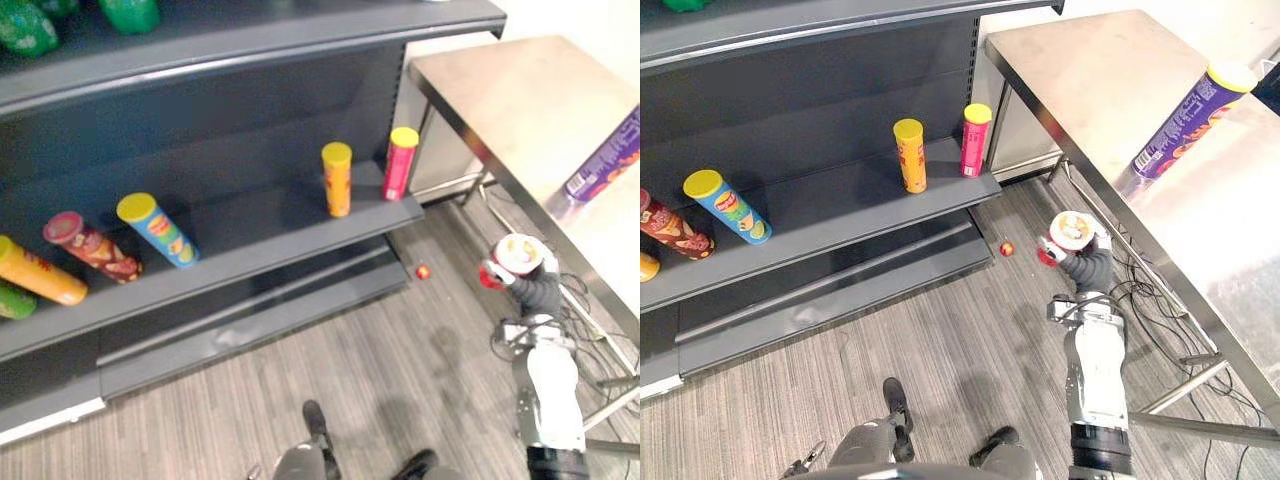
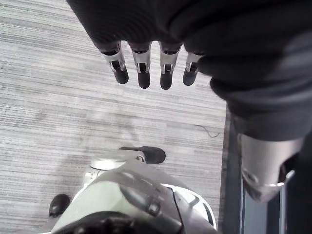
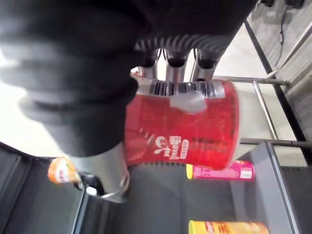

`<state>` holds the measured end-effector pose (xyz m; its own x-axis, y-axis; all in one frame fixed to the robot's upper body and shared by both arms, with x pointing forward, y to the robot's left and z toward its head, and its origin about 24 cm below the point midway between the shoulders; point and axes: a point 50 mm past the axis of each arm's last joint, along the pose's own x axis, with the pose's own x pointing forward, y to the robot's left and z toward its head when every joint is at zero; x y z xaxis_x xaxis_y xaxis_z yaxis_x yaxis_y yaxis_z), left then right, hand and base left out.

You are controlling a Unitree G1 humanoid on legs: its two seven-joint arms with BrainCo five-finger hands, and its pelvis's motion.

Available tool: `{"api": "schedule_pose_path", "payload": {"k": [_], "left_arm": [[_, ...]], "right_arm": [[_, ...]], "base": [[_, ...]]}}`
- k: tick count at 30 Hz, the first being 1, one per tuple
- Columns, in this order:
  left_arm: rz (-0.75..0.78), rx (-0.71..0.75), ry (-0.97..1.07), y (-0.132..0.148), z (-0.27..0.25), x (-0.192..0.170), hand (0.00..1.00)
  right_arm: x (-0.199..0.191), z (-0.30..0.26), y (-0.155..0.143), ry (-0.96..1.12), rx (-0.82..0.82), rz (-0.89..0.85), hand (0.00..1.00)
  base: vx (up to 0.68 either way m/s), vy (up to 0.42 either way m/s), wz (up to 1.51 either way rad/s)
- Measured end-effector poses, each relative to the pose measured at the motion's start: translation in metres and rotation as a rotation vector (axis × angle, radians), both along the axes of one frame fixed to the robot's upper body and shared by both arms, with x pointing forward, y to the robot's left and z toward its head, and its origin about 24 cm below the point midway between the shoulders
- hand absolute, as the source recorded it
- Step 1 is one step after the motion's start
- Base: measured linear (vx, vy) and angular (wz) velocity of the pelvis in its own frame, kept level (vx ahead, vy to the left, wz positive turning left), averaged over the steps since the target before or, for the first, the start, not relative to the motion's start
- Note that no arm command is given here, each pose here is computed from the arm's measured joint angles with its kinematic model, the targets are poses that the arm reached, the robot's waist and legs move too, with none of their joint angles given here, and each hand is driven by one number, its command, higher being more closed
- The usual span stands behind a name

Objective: Put the gum and the chips on the shelf.

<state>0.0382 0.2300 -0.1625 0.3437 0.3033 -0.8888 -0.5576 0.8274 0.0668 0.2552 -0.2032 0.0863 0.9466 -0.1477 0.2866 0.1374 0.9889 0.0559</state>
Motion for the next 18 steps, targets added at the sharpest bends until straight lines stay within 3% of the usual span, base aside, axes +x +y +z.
{"api": "schedule_pose_path", "payload": {"k": [7, 11, 18], "left_arm": [[0.032, -0.001, -0.057, 0.001, 0.003, 0.009, 0.00], [-0.032, 0.004, -0.028, -0.003, 0.001, 0.005, 0.00], [-0.055, 0.043, -0.035, 0.012, 0.004, 0.013, 0.00]], "right_arm": [[0.014, 0.004, 0.029, -0.007, -0.018, 0.139, 1.00], [0.001, 0.004, 0.022, -0.007, -0.069, 0.155, 1.00], [-0.010, -0.003, 0.033, 0.011, -0.062, 0.223, 1.00]], "base": [[0.01, 0.013, 0.30], [0.16, 0.187, 1.32], [0.15, 0.015, 1.09]]}}
